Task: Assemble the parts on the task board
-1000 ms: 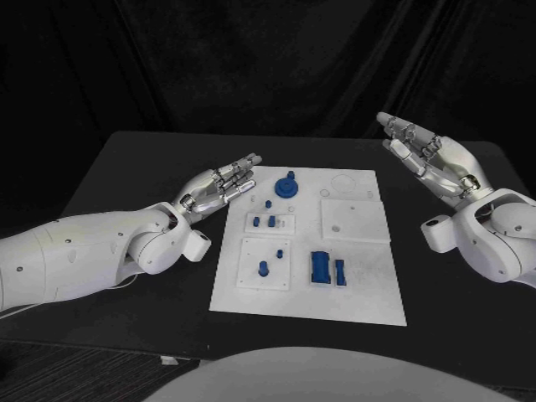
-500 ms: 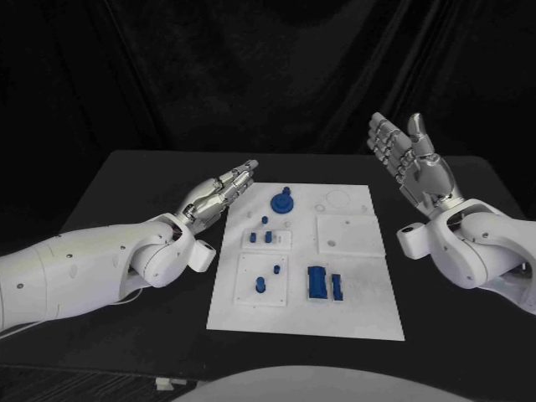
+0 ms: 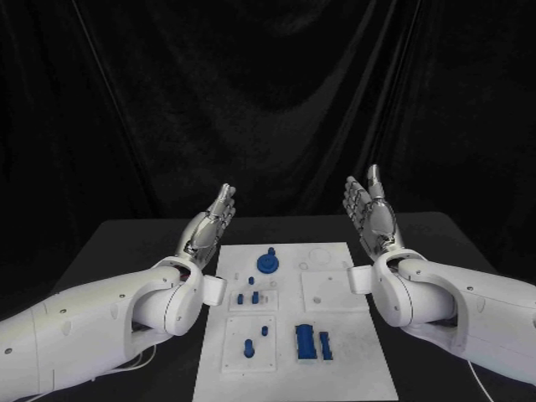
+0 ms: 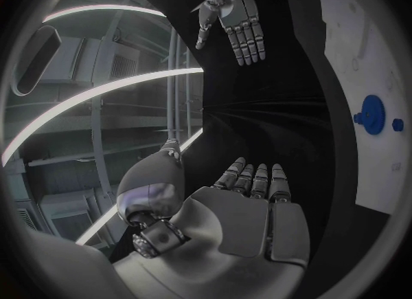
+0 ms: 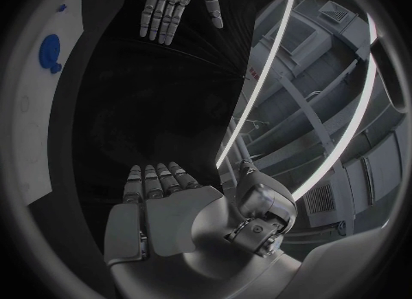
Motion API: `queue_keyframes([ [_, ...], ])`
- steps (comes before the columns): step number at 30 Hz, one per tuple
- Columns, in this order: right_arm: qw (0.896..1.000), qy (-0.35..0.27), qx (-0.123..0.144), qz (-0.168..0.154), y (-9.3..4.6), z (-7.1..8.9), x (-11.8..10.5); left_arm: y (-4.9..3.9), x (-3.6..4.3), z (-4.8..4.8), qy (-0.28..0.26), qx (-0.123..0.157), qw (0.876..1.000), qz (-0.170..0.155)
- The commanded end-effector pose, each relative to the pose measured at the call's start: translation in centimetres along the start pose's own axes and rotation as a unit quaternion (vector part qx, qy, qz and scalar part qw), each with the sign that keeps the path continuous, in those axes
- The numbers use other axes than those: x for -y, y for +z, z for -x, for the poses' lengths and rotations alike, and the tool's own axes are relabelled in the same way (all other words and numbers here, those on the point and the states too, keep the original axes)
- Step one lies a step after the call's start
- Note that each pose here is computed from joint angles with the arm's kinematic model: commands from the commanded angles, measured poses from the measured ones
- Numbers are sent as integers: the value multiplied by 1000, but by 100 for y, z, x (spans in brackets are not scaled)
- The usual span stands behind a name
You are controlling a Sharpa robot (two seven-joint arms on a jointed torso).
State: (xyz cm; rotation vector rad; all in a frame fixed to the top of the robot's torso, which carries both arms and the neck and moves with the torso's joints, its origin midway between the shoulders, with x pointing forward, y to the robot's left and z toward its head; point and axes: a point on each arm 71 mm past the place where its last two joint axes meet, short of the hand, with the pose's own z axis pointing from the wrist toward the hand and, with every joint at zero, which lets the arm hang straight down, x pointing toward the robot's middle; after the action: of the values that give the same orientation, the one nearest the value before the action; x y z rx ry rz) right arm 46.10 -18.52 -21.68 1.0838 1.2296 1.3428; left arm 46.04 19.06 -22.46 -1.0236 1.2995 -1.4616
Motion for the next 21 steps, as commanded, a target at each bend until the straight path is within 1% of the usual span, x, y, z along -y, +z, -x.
queue_keyframes([
  [1,998,4,53,-45,-8,73,74,-6,-28,54,12,96,994,43],
  [4,998,4,53,-45,-8,73,74,4,-7,32,10,111,993,48],
  [7,998,4,53,-45,-8,73,74,8,3,22,9,117,992,51],
  [21,998,4,53,-45,-8,73,74,9,4,21,9,118,992,51],
])
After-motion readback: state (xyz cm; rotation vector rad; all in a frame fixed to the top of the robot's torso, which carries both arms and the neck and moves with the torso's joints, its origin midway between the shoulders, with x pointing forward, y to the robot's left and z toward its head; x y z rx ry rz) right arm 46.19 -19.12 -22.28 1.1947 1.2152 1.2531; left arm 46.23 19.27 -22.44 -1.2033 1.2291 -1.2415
